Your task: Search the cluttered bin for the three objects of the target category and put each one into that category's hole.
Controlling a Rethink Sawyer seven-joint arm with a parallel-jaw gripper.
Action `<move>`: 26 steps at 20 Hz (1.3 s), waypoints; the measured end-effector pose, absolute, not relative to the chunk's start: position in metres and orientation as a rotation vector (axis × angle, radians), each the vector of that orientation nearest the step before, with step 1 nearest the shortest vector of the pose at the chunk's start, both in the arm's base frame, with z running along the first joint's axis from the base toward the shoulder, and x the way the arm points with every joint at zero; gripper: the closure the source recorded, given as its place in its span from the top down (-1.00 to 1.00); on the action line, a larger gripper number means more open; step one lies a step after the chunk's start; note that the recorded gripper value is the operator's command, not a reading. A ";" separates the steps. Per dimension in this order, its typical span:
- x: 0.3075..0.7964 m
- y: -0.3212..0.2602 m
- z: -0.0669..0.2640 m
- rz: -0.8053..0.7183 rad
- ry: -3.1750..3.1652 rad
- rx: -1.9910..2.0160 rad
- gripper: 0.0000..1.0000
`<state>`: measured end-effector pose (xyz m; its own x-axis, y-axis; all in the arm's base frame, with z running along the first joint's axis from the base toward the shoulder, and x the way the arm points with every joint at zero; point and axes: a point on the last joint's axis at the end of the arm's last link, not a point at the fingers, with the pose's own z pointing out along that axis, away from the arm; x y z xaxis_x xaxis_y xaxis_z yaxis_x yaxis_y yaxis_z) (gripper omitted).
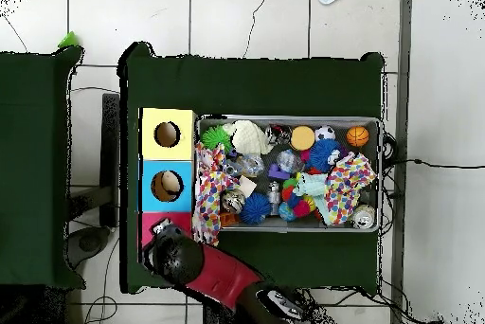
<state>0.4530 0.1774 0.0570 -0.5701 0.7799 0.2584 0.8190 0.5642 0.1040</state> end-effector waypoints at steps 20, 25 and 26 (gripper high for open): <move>0.444 0.166 0.072 -0.345 -2.647 -1.290 -1.00; 0.436 0.171 0.112 -0.347 -2.598 -1.191 -1.00; 0.435 0.172 0.116 -0.345 -2.592 -1.180 -1.00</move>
<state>0.4352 0.1718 0.1156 -0.6310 0.6970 0.3405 0.7619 0.6395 0.1027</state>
